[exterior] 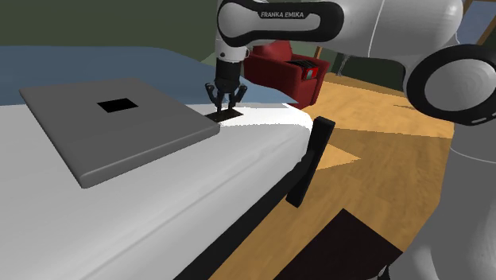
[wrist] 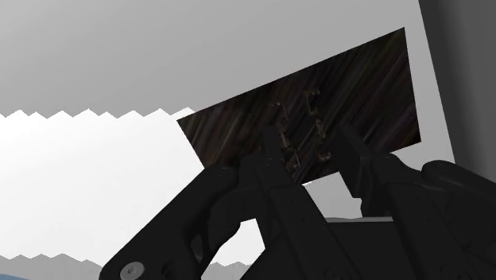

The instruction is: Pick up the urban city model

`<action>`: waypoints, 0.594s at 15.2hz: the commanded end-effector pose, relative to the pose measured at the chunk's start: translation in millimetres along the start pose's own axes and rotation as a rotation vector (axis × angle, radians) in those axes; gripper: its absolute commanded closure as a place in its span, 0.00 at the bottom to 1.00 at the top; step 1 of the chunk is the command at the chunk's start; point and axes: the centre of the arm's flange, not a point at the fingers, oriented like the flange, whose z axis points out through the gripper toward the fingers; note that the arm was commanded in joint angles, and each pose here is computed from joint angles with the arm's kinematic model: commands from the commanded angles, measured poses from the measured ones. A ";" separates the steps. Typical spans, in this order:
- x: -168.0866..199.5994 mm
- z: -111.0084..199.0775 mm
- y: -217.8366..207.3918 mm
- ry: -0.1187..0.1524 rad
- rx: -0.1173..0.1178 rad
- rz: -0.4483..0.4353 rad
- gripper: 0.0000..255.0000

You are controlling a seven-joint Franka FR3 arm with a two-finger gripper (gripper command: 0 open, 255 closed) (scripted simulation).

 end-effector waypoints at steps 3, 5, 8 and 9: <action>0.9 -21.7 0.9 0.000 0.000 0.000 1.00; 1.0 -32.3 1.0 0.000 0.000 0.000 1.00; 1.2 -48.1 1.0 0.000 0.000 0.000 1.00; 1.2 -53.4 1.0 0.000 0.000 0.000 1.00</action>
